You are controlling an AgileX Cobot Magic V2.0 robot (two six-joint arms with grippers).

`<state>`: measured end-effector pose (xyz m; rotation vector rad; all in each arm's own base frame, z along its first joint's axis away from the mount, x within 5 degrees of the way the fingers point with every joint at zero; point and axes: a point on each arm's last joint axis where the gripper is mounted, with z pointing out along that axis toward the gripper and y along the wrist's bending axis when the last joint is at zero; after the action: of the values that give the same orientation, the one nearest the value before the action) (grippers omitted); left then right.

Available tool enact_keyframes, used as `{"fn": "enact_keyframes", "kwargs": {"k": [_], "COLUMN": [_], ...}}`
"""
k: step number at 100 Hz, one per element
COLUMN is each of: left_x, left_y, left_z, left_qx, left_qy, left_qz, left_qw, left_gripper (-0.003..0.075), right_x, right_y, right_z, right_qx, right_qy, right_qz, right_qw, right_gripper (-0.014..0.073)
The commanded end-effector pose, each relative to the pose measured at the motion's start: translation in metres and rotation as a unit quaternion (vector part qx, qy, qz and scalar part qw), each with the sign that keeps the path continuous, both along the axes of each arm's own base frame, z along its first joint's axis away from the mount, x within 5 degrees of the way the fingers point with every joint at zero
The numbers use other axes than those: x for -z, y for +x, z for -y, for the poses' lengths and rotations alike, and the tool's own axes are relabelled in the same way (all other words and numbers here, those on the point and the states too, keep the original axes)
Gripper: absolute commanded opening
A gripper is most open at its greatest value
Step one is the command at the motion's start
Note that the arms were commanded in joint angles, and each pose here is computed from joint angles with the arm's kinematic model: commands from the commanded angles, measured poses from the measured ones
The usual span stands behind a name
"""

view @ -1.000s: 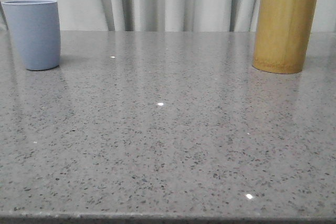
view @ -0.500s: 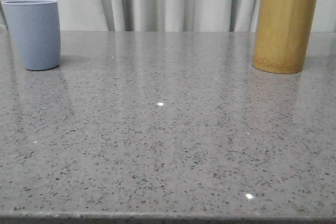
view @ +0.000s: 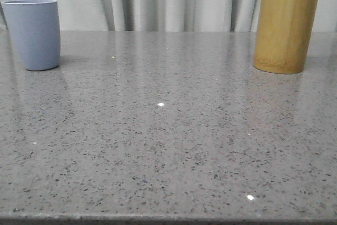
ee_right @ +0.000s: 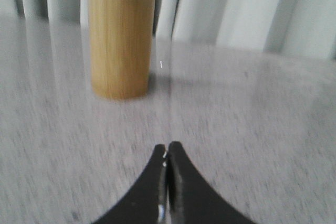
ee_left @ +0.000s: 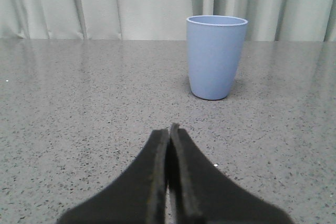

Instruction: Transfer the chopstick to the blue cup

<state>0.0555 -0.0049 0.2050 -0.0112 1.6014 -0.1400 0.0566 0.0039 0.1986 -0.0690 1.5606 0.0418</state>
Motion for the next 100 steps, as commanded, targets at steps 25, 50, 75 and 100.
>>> {"fn": "enact_keyframes", "kwargs": {"k": [25,50,75,100], "left_x": [-0.082,-0.136,-0.181,-0.201], "left_y": [-0.014,0.009,0.047,0.074], "left_z": [0.0,0.005,0.012,0.015], "left_qx": [0.007,0.019,0.041,0.043], "left_qy": [-0.016,-0.017,-0.025,-0.022], "left_qz": [0.03,-0.086,-0.209,-0.234], "left_qw": [0.999,0.996,0.977,0.971], "left_gripper": [-0.0019,-0.0019,-0.0019,-0.0019], "right_x": [-0.049,-0.109,-0.167,-0.202], "right_y": [-0.008,-0.011,-0.001,0.013], "right_z": [0.0,-0.001,-0.002,-0.003], "right_qx": [-0.01,-0.007,-0.003,-0.003], "right_qy": [0.078,0.071,0.062,0.06], "right_qz": [0.053,-0.042,-0.135,-0.147], "right_qw": [0.995,0.997,0.989,0.987], "right_gripper": [-0.0069,-0.0069,-0.0069,-0.0069]}}
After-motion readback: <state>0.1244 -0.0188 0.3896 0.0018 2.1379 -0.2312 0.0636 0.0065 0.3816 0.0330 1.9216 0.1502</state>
